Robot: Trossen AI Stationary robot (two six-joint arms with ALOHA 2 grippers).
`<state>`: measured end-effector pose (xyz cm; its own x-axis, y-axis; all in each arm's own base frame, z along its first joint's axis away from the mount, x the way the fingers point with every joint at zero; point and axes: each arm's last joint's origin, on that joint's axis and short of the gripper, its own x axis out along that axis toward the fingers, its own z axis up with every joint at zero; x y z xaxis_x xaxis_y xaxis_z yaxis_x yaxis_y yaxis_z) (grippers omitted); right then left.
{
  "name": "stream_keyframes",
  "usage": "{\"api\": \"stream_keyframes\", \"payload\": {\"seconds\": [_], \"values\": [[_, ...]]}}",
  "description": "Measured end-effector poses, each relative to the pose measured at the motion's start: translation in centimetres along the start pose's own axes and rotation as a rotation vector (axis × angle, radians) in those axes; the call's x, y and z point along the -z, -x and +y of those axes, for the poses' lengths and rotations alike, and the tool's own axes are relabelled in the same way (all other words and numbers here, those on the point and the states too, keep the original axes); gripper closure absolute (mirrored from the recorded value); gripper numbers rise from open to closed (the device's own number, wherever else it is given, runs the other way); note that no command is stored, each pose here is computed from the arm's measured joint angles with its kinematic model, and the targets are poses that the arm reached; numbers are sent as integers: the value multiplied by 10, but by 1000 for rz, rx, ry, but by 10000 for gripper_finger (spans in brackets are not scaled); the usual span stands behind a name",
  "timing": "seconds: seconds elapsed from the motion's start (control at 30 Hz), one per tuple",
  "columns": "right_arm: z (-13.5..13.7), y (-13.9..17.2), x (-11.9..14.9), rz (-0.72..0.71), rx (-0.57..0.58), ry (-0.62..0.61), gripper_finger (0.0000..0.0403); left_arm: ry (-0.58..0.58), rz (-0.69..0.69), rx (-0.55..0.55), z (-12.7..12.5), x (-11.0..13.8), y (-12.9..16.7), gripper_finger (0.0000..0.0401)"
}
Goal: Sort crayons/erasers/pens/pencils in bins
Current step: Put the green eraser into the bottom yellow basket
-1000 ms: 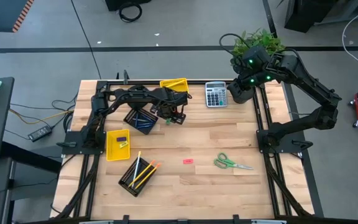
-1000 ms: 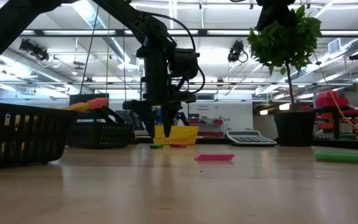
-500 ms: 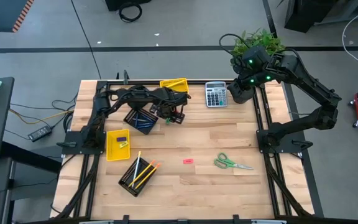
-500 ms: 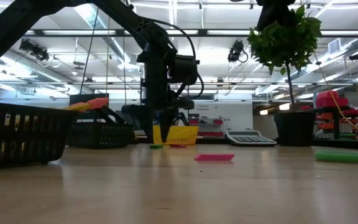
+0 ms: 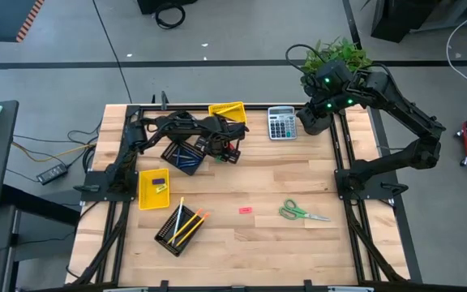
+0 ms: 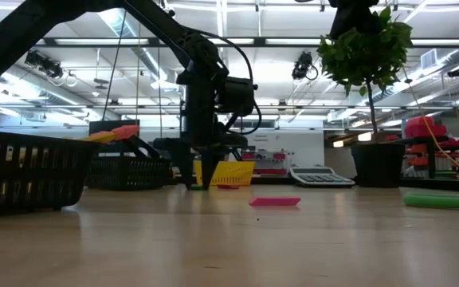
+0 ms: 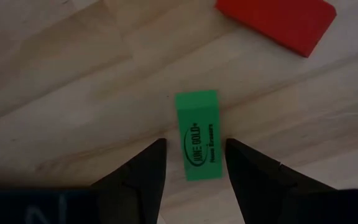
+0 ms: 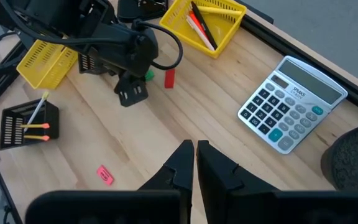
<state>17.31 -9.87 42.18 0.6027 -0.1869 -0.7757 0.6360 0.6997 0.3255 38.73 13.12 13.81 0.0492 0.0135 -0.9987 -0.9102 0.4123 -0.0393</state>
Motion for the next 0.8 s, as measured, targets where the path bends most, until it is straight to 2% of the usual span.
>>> {"api": "stream_keyframes", "payload": {"seconds": [0.8], "values": [[0,0,0,1,1,26,377,-9,-3,-2,-3,3,-2,229]]}}
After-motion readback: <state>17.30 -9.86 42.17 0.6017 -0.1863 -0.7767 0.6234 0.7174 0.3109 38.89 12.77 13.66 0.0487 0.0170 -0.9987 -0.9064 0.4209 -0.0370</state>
